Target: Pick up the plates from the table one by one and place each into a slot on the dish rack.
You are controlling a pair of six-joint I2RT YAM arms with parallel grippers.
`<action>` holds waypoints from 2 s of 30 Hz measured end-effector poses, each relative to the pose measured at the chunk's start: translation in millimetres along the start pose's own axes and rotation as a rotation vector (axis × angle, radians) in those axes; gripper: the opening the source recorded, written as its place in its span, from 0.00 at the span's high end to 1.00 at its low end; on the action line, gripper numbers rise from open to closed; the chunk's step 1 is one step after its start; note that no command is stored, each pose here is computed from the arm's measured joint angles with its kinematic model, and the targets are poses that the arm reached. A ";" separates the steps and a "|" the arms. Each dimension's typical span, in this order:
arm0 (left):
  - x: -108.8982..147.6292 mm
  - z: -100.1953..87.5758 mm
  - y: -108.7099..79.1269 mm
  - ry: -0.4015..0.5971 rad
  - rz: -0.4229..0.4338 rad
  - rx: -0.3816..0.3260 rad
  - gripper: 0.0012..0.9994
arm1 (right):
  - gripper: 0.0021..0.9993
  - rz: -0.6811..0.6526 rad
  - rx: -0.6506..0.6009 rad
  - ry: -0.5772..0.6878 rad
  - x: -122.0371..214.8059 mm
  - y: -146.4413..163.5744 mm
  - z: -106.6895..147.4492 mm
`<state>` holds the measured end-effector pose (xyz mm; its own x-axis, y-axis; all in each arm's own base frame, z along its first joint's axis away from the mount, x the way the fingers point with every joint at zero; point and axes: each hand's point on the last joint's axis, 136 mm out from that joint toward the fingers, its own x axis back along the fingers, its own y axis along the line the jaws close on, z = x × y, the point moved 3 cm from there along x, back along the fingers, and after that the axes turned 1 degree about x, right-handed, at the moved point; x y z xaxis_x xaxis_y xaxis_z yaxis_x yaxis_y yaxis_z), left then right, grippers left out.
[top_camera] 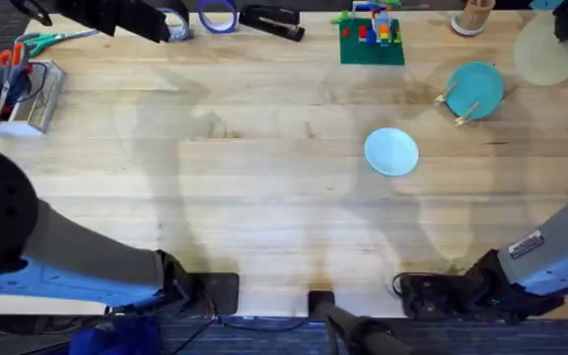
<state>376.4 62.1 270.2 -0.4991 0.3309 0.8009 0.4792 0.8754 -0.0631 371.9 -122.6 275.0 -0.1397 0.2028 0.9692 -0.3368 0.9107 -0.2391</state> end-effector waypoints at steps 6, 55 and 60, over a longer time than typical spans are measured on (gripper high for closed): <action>0.0 0.0 0.0 0.000 0.000 0.000 0.01 | 0.97 -0.014 0.062 0.019 -9.3 0.0 -2.5; 0.0 0.0 0.0 0.000 0.000 0.000 0.01 | 0.97 -0.108 0.172 0.000 -27.1 7.4 -10.6; 0.0 0.0 0.0 0.000 0.000 0.000 0.01 | 0.97 -0.107 0.170 0.000 -27.1 6.9 -10.1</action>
<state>376.4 62.1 270.2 -0.4991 0.3309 0.8009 0.4792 0.8754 -0.0631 382.8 -118.1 247.7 -0.0942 0.1081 0.9897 -0.5021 0.8532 -0.1410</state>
